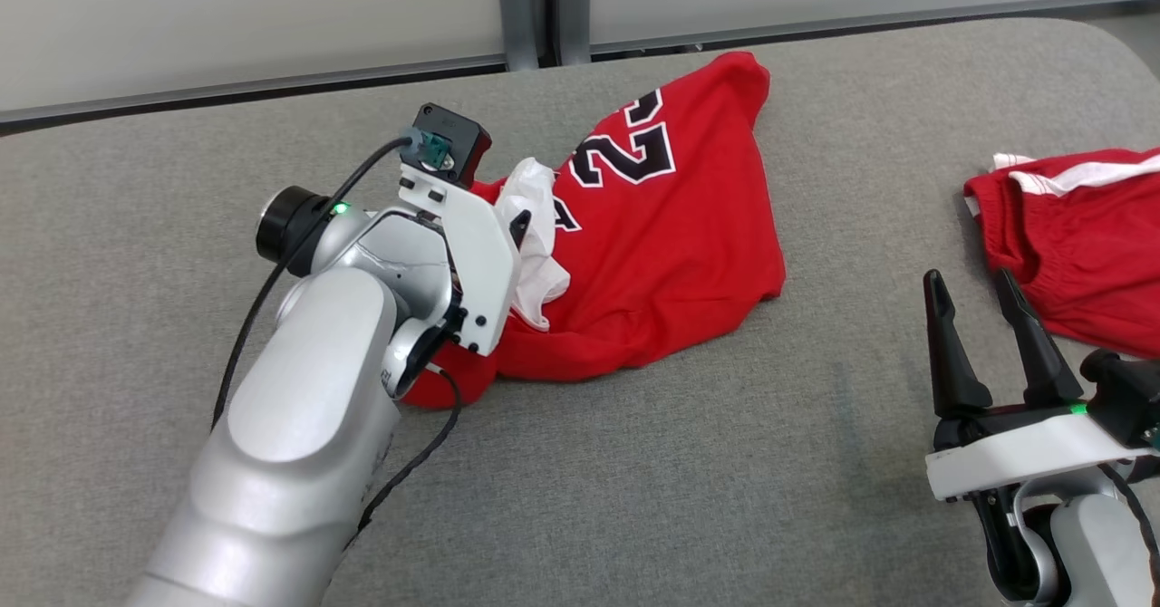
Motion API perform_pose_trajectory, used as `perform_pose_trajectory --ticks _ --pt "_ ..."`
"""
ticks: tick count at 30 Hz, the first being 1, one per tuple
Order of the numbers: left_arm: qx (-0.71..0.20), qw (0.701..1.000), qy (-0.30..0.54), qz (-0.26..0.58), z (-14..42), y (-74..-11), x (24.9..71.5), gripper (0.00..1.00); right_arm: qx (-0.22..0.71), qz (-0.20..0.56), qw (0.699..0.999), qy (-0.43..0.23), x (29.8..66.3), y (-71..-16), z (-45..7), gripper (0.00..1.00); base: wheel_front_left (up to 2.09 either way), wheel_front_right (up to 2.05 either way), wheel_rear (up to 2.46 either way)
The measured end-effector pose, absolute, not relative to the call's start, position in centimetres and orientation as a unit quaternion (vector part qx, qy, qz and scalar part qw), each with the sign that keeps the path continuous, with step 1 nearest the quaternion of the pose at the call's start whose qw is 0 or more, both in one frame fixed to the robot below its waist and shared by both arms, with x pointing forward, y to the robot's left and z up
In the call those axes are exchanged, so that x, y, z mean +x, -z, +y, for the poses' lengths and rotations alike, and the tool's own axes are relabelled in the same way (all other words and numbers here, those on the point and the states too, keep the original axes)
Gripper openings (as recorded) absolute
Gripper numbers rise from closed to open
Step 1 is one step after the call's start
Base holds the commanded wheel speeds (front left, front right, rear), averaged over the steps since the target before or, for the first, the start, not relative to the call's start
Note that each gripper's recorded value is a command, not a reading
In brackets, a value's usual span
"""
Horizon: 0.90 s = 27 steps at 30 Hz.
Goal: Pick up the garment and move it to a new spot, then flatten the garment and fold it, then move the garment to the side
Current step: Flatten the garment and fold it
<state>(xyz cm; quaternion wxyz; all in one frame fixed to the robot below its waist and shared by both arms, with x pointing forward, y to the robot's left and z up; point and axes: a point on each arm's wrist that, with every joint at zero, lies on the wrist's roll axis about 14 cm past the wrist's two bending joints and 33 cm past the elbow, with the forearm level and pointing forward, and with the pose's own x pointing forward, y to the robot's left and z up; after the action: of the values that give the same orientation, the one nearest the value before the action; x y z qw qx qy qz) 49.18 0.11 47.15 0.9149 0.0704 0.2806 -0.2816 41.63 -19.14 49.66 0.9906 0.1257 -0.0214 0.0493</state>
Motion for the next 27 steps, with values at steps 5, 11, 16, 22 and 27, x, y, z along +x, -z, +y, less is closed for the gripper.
perform_pose_trajectory --ticks 5,11,16,22,27 --pt "0.079 0.898 0.28 0.329 -0.5 -44.7 50.6 1.0 0.124 -0.015 0.991 -0.039 42.0 -49.1 -19.8 1.0 0.0 0.0 0.0" --pt "0.082 0.866 0.292 0.397 -1.6 -41.1 50.6 0.93 0.121 -0.001 0.992 -0.018 42.0 -48.0 -21.1 1.0 0.0 0.0 0.0" --pt "0.083 0.879 0.304 0.358 -2.2 -42.8 51.5 0.0 0.122 -0.006 0.992 -0.016 42.0 -48.2 -21.2 1.0 0.0 0.0 0.0" --pt "0.07 0.895 0.322 0.302 -2.5 -45.6 50.6 0.0 0.123 -0.011 0.992 -0.033 42.1 -48.7 -20.1 1.0 0.0 0.0 0.0" --pt "0.049 0.912 0.321 0.252 -1.4 -47.8 49.3 0.0 0.122 -0.014 0.99 -0.064 42.6 -49.0 -18.3 1.0 0.0 0.0 0.0"
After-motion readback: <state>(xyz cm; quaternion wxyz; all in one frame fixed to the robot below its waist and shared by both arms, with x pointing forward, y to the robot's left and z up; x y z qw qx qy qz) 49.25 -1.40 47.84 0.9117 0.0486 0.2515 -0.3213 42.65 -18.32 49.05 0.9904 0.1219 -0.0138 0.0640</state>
